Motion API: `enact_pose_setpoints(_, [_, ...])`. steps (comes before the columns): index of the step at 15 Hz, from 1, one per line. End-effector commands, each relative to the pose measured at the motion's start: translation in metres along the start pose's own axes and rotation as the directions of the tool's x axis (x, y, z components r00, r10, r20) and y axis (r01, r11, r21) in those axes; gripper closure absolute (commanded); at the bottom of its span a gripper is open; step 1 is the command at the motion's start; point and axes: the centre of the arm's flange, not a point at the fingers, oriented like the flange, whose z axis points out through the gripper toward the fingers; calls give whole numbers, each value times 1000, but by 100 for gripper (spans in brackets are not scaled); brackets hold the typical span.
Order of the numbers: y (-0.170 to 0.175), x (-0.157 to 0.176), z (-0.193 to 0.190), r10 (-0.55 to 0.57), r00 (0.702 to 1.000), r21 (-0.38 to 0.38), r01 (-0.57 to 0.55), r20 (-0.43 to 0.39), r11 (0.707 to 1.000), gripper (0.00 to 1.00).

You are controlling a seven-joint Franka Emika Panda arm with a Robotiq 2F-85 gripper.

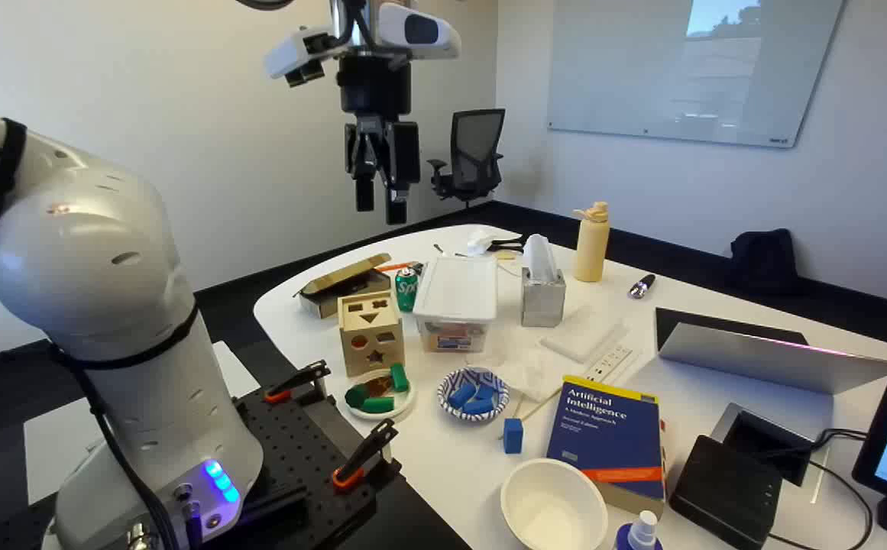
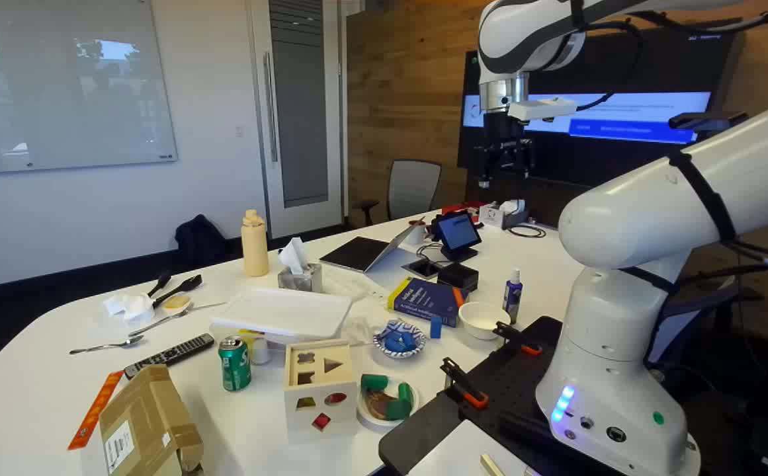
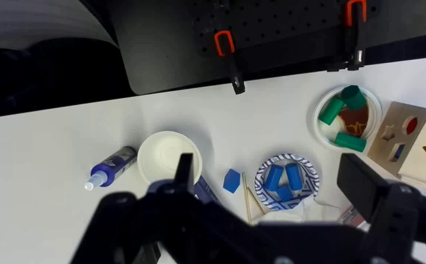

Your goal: Slide the lid of the wooden box to the right

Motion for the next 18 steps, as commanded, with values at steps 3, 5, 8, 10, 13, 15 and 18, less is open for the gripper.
enact_pose_setpoints(3, [0,0,0,0,1000,0,0,0,1000,0])
enact_pose_setpoints(5, [-26,10,18,-13,1000,18,13,-23,1000,0])
enact_pose_setpoints(8, [-90,32,62,-20,996,80,27,-90,996,0])
enact_pose_setpoints(10, [-133,40,84,-60,989,78,70,-136,994,0])
enact_pose_setpoints(13, [-200,57,108,-137,971,58,151,-193,987,0])
enact_pose_setpoints(15, [-242,62,133,-189,965,30,198,-183,980,0])
enact_pose_setpoints(18, [-295,58,184,-255,956,-7,256,-144,967,0])
